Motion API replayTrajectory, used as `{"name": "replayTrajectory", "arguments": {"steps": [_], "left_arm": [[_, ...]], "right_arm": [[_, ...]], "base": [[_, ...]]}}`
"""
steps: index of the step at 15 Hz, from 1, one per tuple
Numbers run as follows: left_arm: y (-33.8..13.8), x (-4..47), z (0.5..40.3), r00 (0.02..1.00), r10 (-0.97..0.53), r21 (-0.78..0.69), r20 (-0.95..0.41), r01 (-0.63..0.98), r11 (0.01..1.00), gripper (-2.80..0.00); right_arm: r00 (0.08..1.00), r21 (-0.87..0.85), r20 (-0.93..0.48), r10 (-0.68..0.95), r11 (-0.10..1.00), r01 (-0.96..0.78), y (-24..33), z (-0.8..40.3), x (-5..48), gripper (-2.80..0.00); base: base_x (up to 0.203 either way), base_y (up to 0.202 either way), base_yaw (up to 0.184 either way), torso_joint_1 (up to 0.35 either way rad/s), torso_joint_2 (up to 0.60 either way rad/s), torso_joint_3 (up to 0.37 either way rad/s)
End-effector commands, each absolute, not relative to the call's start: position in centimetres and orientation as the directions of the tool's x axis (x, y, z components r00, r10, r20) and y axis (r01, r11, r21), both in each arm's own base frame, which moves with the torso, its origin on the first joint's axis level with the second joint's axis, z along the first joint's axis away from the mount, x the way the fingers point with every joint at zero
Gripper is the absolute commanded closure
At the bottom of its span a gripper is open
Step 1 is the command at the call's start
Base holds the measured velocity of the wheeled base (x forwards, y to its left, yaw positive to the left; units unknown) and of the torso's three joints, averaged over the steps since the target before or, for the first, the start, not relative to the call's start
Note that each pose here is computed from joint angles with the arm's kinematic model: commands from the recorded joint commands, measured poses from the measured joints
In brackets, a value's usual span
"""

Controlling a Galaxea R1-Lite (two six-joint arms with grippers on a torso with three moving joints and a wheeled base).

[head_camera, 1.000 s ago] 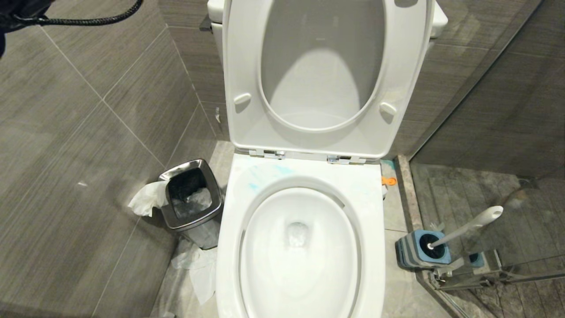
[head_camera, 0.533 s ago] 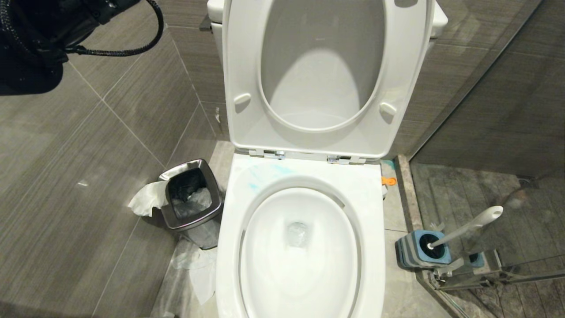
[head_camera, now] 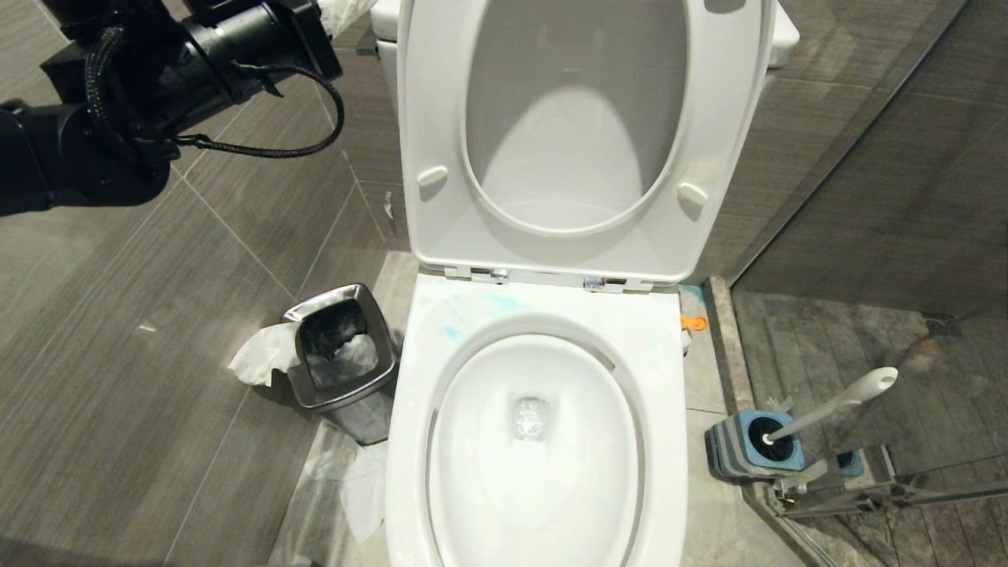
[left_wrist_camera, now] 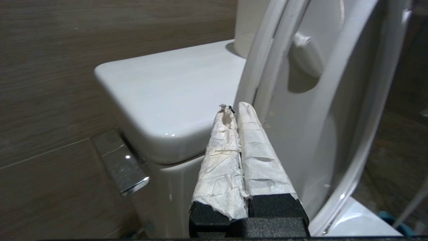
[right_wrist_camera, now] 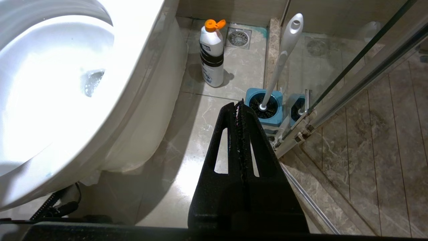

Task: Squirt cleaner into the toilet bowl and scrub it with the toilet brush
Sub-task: Close the toilet lid

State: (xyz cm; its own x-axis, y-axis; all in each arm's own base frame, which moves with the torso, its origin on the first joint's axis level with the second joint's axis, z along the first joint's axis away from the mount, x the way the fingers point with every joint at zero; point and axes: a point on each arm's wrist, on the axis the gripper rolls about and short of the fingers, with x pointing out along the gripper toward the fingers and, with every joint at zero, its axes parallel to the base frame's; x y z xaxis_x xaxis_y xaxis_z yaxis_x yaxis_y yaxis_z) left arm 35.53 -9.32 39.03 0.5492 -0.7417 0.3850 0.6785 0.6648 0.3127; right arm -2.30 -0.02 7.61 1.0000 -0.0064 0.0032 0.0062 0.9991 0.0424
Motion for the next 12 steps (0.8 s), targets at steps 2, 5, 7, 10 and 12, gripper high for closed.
{"name": "replayTrajectory", "arguments": {"steps": [2,5,7,10,12], "left_arm": [[-9.6,35.9,38.6,0.577,-0.715,0.306,0.394,0.651,0.694,0.00],[-10.2,36.4,38.2,0.588,-0.695,0.321,0.414,0.620,0.716,0.00],[-10.8,36.8,37.6,0.600,-0.687,0.336,0.410,0.602,0.725,0.00],[-11.6,37.2,36.9,0.602,-0.693,0.354,0.397,0.596,0.721,0.00],[-12.1,37.6,36.2,0.603,-0.699,0.367,0.385,0.595,0.715,0.00]], "right_arm": [[1.000,0.043,0.003,-0.006,0.999,0.006,0.0,7.6,-2.3,0.00],[1.000,0.043,0.002,-0.006,0.999,0.006,0.0,7.6,-2.3,0.00],[1.000,0.043,0.002,-0.006,0.999,0.006,0.0,7.6,-2.3,0.00],[1.000,0.043,0.003,-0.006,0.999,0.006,0.0,7.6,-2.3,0.00],[1.000,0.043,0.003,-0.006,0.999,0.006,0.0,7.6,-2.3,0.00]], "base": [[0.000,0.000,0.000,0.000,0.00,0.000],[0.000,0.000,0.000,0.000,0.00,0.000],[0.000,0.000,0.000,0.000,0.00,0.000],[0.000,0.000,0.000,0.000,0.00,0.000],[0.000,0.000,0.000,0.000,0.00,0.000]]}}
